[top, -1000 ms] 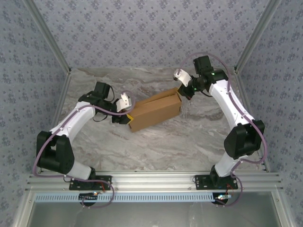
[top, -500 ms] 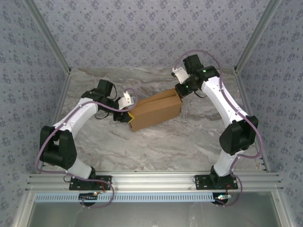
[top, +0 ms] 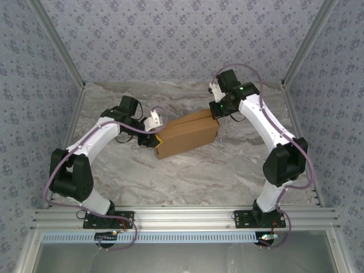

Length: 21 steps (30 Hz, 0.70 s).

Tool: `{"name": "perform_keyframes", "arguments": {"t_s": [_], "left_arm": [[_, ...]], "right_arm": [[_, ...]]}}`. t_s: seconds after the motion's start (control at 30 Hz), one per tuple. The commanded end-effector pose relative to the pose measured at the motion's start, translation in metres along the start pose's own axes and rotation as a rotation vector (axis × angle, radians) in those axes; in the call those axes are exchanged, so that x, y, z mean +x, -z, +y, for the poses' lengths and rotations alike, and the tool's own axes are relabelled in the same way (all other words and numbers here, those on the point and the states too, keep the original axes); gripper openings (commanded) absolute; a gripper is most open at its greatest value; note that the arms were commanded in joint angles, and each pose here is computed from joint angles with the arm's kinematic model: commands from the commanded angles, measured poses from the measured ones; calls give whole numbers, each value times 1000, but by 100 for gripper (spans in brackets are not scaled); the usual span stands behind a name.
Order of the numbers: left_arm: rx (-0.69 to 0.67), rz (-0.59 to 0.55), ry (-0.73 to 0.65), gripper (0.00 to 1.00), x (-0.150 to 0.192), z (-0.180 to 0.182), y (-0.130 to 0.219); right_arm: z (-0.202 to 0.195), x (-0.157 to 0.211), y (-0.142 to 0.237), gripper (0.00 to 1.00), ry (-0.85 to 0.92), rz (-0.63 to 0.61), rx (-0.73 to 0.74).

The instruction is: Fold the paper box

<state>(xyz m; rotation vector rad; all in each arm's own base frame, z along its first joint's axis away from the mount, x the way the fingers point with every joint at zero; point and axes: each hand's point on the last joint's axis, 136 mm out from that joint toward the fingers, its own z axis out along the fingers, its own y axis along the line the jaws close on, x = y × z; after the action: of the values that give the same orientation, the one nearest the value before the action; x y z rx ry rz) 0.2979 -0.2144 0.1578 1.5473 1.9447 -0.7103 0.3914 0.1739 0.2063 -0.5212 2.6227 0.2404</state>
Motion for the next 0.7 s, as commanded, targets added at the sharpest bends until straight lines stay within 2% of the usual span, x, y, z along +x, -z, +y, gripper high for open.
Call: {"name": "perform_keyframes", "arguments": {"t_s": [0.0, 0.67], "left_arm": [[-40, 29, 37, 37, 2, 11, 2], [-53, 31, 72, 38, 11, 17, 3]], "right_arm": [[9, 5, 9, 1, -22, -26, -15], [-13, 29, -9, 0, 18, -127, 72]]}}
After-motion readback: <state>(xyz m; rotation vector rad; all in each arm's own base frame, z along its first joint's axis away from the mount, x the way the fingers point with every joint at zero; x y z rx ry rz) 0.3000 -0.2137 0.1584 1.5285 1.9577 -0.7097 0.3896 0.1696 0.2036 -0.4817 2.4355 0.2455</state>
